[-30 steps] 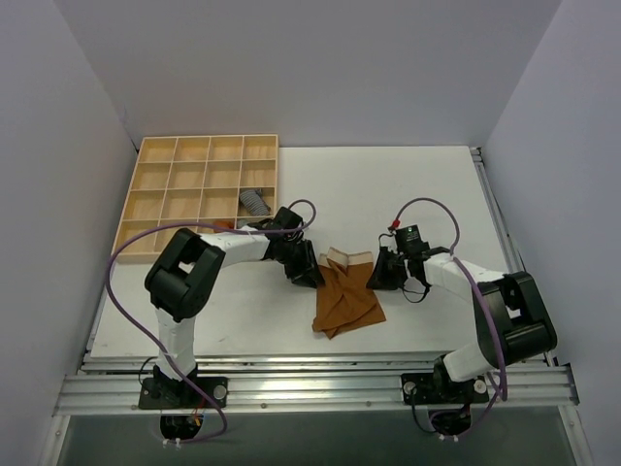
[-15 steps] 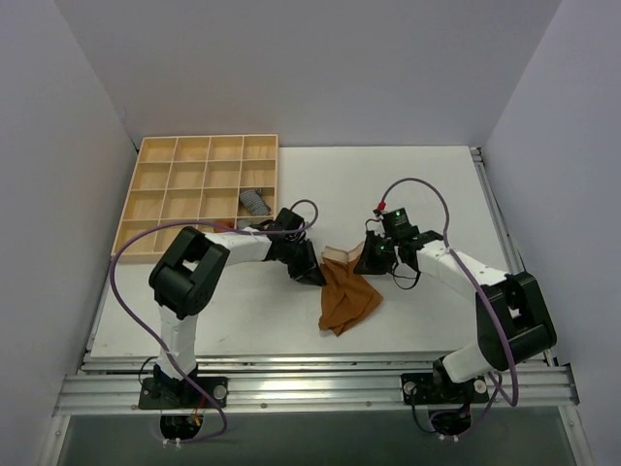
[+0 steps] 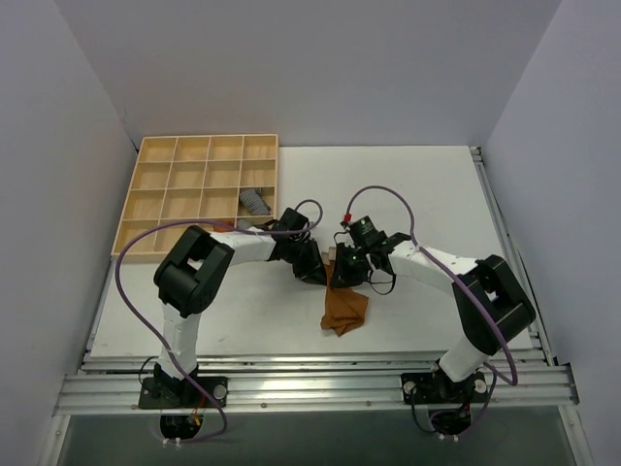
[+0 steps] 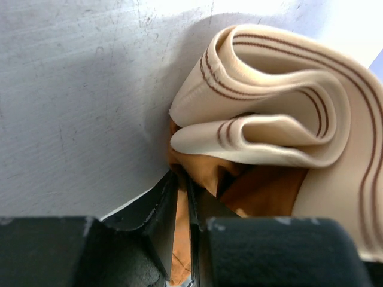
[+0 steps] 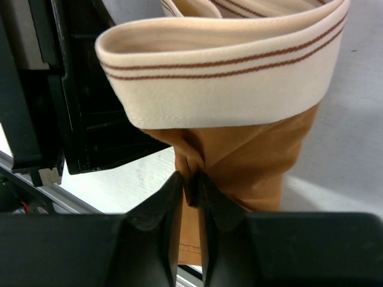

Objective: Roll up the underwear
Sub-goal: Fold the underwear

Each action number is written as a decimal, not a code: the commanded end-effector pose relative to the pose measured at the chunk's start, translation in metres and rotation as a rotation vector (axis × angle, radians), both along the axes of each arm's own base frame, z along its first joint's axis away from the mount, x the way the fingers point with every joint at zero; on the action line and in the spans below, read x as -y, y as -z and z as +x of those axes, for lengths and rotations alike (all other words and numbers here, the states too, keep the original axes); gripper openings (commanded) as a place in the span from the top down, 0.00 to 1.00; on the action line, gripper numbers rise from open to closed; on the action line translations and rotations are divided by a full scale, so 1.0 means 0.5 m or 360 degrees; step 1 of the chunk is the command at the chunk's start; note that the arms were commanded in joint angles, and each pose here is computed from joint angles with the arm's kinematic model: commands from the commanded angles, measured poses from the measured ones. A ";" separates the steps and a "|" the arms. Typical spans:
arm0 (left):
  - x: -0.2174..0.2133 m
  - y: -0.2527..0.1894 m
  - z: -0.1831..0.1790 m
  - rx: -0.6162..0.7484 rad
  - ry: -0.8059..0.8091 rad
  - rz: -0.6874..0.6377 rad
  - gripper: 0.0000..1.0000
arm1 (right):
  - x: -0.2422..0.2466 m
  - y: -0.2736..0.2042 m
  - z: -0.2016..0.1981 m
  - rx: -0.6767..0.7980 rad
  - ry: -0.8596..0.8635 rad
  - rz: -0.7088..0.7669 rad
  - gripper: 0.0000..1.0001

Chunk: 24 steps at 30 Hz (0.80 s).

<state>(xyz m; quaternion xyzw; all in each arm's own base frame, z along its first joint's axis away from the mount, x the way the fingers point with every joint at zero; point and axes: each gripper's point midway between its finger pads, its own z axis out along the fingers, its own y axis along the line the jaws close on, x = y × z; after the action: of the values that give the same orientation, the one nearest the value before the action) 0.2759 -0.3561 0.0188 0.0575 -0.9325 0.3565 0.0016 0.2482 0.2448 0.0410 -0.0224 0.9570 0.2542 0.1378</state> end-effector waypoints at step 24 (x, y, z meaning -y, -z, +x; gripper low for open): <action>-0.047 -0.073 0.045 0.0074 -0.0259 0.0077 0.57 | -0.013 -0.014 -0.004 0.0030 0.0064 0.0043 0.67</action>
<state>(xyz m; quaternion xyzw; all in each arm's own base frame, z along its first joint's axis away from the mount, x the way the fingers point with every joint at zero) 0.2833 -0.3428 0.0284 0.0981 -0.9377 0.3328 -0.0165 0.2484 0.2534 0.0405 -0.0071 0.9543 0.2640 0.1396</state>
